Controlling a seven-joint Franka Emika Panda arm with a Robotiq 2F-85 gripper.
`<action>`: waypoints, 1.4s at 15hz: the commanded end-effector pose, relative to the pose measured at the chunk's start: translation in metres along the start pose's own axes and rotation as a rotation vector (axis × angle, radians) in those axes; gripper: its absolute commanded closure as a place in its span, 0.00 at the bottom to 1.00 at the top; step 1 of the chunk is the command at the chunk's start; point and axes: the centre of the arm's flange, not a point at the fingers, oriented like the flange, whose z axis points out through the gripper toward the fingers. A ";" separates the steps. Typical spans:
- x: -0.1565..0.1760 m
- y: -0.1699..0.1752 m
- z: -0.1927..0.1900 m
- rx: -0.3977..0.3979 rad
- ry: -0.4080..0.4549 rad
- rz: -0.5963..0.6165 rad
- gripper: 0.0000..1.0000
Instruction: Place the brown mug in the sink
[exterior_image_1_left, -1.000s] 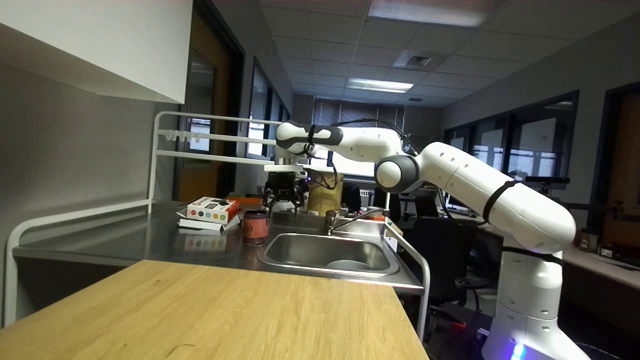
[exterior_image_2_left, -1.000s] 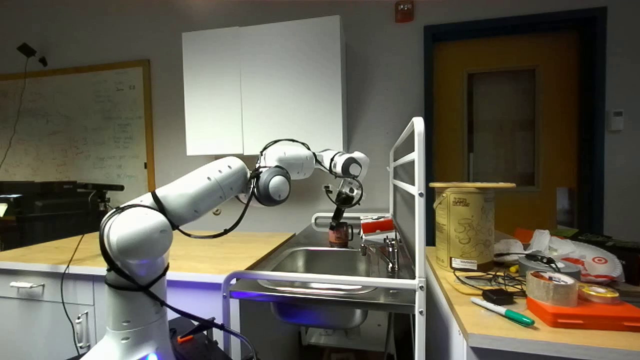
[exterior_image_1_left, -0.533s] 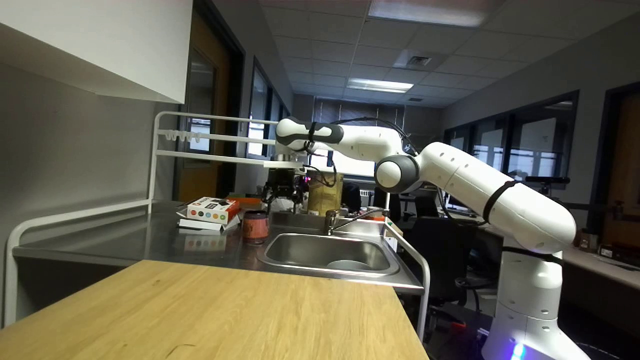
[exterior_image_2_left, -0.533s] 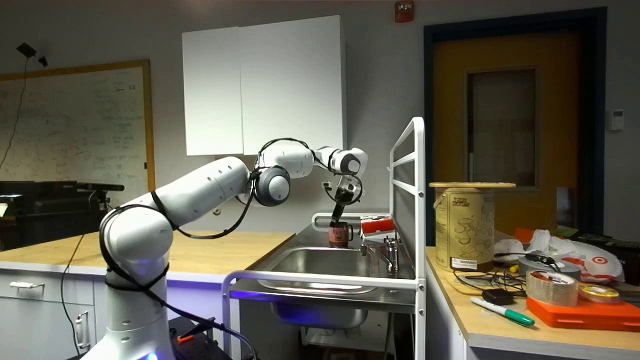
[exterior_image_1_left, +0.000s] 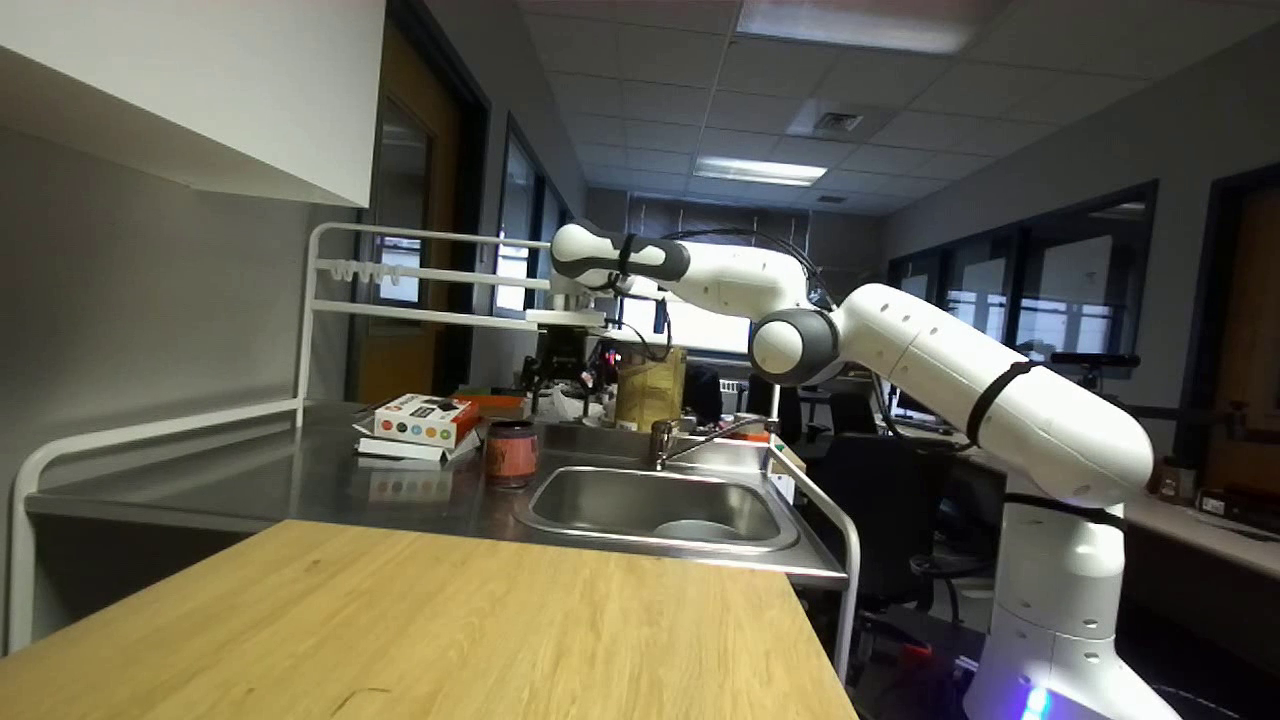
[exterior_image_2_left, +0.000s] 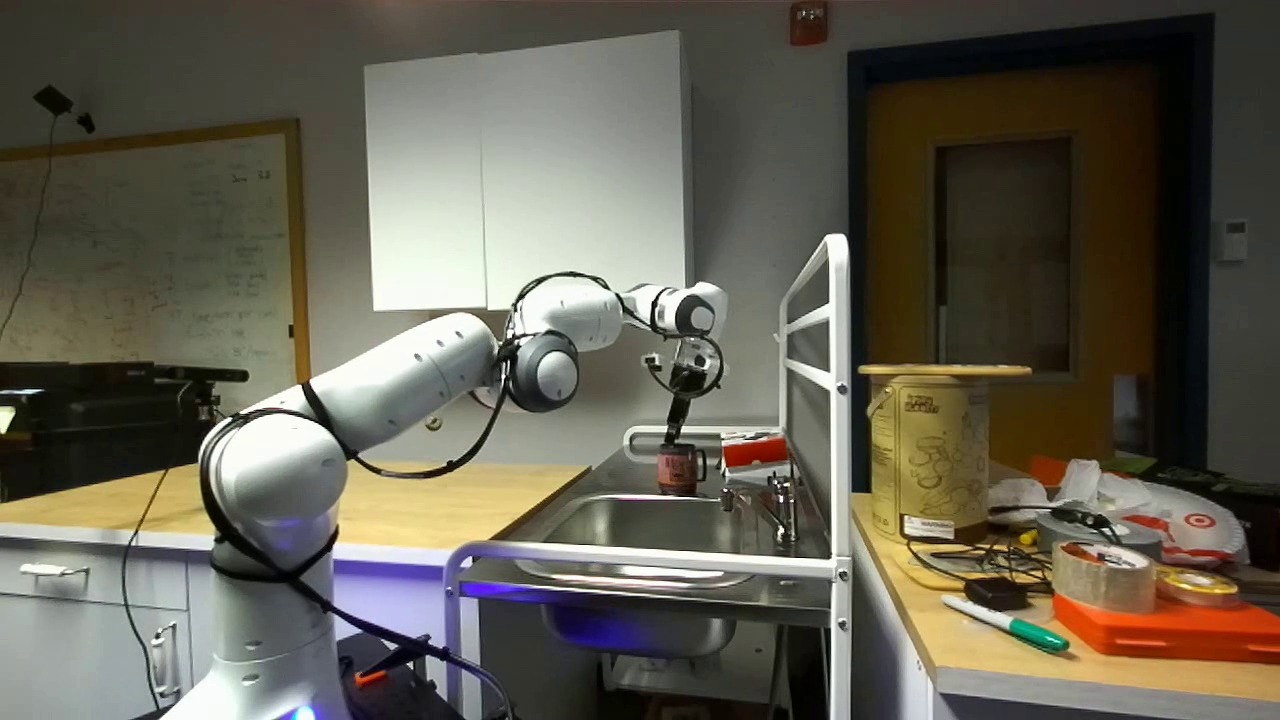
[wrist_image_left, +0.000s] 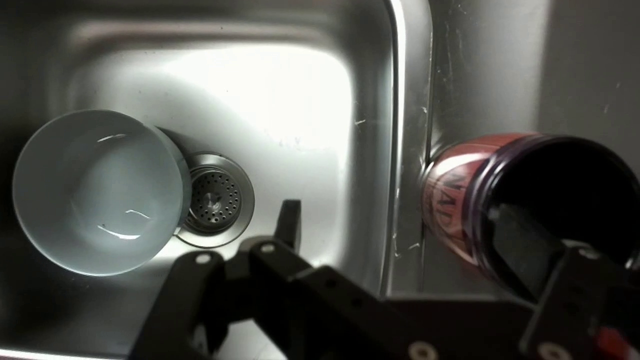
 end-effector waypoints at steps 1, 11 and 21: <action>0.029 -0.061 -0.033 -0.025 0.029 0.018 0.00; 0.022 -0.070 -0.021 -0.014 0.030 -0.015 0.00; 0.012 -0.090 -0.020 0.034 0.046 -0.054 0.00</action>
